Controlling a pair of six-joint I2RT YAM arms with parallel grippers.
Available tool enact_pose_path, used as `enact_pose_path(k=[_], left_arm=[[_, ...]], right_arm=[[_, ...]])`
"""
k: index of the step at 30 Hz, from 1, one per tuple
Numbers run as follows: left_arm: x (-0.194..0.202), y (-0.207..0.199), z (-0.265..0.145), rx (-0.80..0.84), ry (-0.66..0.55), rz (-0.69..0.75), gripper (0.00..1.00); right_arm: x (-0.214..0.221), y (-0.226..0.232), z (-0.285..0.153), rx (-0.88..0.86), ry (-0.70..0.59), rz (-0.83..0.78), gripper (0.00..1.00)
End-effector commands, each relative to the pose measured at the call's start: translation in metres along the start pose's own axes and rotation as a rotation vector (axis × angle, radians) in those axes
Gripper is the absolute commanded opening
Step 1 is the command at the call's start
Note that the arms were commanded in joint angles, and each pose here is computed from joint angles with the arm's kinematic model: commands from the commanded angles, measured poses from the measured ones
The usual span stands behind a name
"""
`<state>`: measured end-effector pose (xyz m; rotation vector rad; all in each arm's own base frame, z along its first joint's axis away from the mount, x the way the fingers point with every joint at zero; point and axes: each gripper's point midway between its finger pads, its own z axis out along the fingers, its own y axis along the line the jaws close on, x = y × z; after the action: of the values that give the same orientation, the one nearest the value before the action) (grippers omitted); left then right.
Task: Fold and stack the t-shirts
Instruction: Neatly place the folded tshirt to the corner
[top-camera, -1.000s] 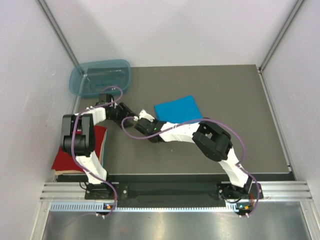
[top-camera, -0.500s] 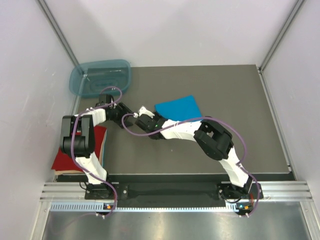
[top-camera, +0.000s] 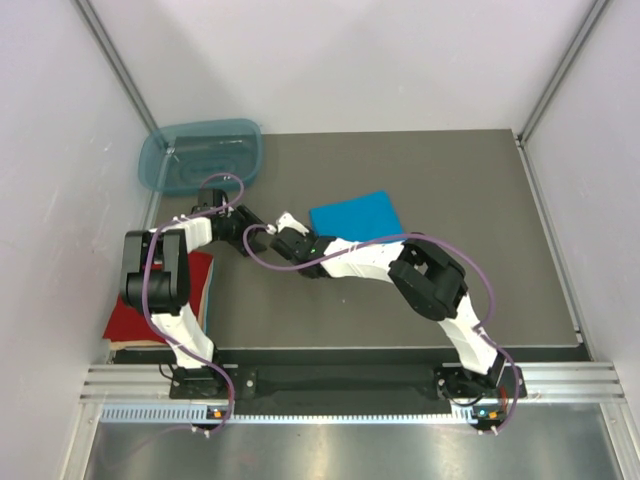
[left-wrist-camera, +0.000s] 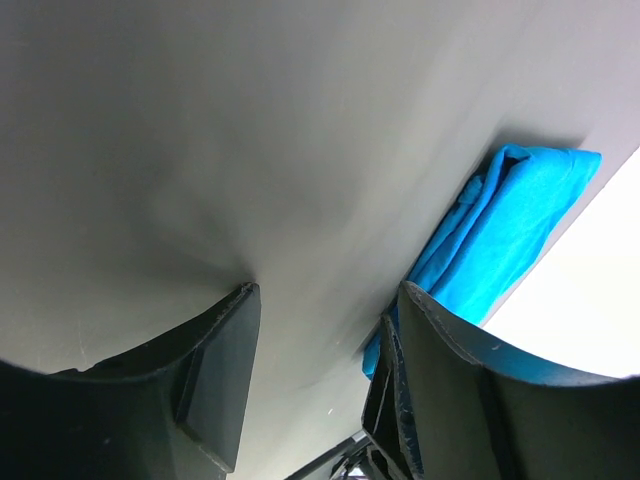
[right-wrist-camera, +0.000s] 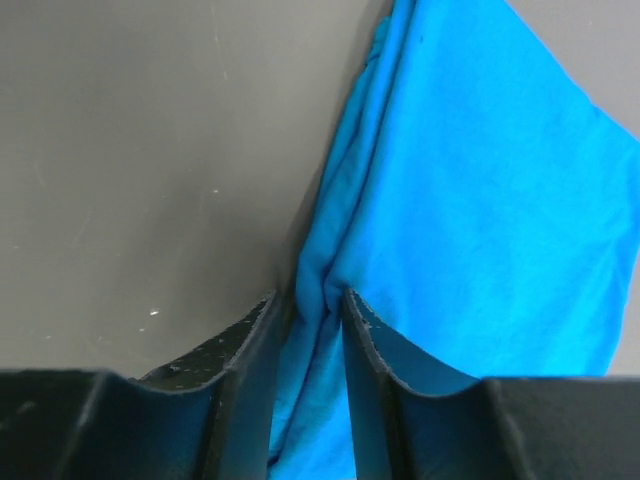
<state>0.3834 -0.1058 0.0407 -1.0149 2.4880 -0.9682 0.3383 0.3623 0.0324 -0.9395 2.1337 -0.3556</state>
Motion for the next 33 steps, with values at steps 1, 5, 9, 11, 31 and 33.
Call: enact_pose_path(k=[1, 5, 9, 11, 31, 33], left_arm=[[-0.005, -0.004, 0.002, 0.026, -0.02, 0.01, 0.62], [-0.004, -0.003, 0.0, 0.024, -0.022, 0.011, 0.62], [-0.001, -0.003, -0.003, 0.022, -0.029, 0.019, 0.62], [0.002, -0.002, -0.007, 0.022, -0.036, 0.027, 0.63], [0.015, 0.005, -0.011, 0.013, -0.034, 0.026, 0.65], [0.015, 0.007, -0.011, 0.009, -0.036, 0.023, 0.64]], right_arm=[[0.003, 0.011, -0.011, -0.082, 0.005, 0.075, 0.29], [0.005, 0.019, -0.024, -0.117, -0.007, 0.096, 0.17], [0.009, 0.013, -0.038, -0.102, -0.012, 0.112, 0.0], [0.012, 0.008, -0.043, -0.083, -0.012, 0.121, 0.0], [-0.022, -0.007, -0.06, -0.04, -0.101, 0.037, 0.5], [-0.024, -0.004, -0.052, -0.036, -0.1, 0.018, 0.5]])
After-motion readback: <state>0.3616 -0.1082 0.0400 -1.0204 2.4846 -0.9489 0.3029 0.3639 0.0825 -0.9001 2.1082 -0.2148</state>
